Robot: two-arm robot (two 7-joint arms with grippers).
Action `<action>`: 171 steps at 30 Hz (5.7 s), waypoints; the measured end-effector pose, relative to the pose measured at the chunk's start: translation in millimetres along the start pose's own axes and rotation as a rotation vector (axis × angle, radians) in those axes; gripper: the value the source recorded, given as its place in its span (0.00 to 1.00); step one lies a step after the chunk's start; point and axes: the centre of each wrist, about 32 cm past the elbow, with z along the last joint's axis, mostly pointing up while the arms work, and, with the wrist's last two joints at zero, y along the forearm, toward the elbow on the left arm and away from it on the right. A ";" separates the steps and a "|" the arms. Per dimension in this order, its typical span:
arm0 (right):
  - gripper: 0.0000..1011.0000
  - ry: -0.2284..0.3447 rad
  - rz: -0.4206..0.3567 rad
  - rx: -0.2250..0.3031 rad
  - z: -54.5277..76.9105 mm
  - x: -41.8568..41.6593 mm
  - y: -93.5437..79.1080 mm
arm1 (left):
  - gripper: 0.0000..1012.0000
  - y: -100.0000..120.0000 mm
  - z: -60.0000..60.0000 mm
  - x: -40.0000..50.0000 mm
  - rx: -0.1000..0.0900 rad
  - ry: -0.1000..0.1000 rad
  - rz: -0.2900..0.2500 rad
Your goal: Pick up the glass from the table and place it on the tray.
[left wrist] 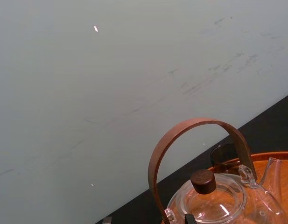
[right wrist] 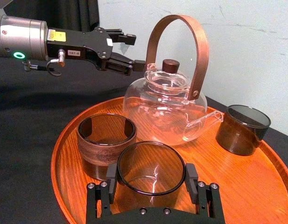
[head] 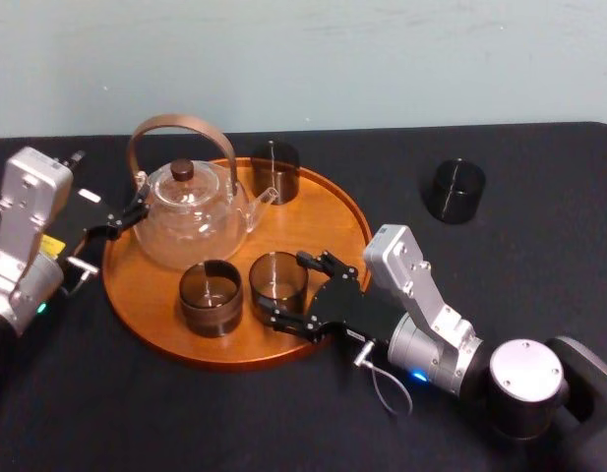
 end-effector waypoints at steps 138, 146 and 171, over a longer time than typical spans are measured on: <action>0.99 0.194 -0.505 -0.075 -11.8 122.0 -91.8 | 1.00 0.0 0.0 0.0 0.000 0.000 0.000; 0.99 0.201 -0.501 -0.091 -12.0 129.4 -81.2 | 1.00 0.0 0.0 0.0 0.000 0.000 0.000; 0.99 0.195 -0.486 -0.077 -19.2 147.0 -63.2 | 1.00 0.0 0.0 0.0 0.000 0.000 0.000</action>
